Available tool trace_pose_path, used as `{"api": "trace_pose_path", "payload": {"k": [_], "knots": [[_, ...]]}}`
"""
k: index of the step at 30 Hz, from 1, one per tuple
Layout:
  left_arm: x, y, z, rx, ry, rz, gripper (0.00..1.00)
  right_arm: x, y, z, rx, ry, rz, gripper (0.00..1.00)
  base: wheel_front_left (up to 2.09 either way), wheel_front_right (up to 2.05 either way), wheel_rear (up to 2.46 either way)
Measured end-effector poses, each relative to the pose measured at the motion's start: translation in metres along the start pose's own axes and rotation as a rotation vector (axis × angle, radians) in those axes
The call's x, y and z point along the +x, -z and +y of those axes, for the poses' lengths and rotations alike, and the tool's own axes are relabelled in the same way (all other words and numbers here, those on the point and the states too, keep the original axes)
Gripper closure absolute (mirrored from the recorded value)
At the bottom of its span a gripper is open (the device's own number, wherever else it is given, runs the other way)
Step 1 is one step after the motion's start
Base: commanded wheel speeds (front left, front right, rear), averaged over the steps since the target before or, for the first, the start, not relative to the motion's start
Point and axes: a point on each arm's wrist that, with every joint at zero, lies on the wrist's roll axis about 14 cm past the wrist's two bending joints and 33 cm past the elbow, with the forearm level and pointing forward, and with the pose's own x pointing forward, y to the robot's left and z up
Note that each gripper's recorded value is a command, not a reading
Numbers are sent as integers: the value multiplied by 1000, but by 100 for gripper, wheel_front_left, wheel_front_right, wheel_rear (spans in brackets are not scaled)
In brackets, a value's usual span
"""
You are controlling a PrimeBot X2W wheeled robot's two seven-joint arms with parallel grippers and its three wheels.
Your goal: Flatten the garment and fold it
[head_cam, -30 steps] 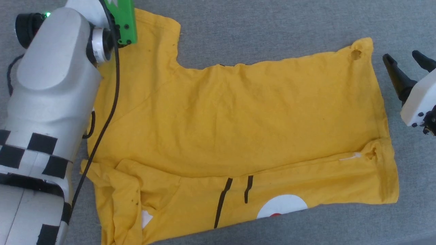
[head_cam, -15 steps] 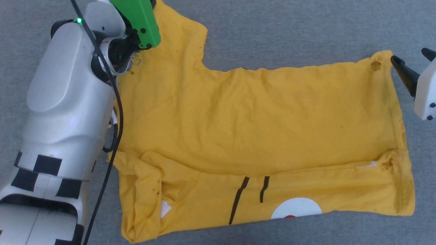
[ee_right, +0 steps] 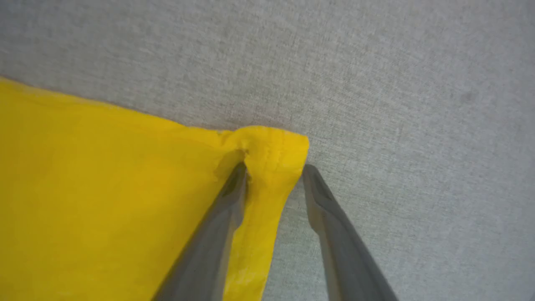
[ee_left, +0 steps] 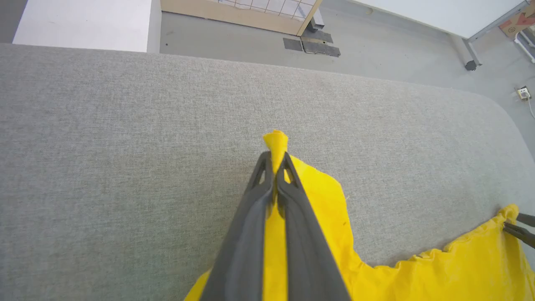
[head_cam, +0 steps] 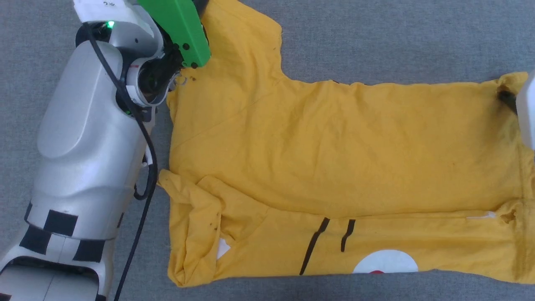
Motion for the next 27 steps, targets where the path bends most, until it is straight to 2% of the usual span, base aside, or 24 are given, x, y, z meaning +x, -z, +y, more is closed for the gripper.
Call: {"api": "trace_pose_path", "payload": {"k": [7, 14, 20, 27], "knots": [[-29, -28, -23, -35, 94, -143, 100, -19, -15, -8, 77, 19, -147, 100, 0, 0, 0], [-91, -20, -29, -91, 116, -230, 100, -47, -2, -11, 134, 43, -244, 100, 0, 0, 0], [-147, 24, -22, -206, 59, -196, 100, -67, 31, -6, 177, 50, -256, 100, 0, 0, 0], [-191, 84, -18, -367, 5, -136, 100, -79, 63, 4, 237, 39, -260, 100, 0, 0, 0]]}}
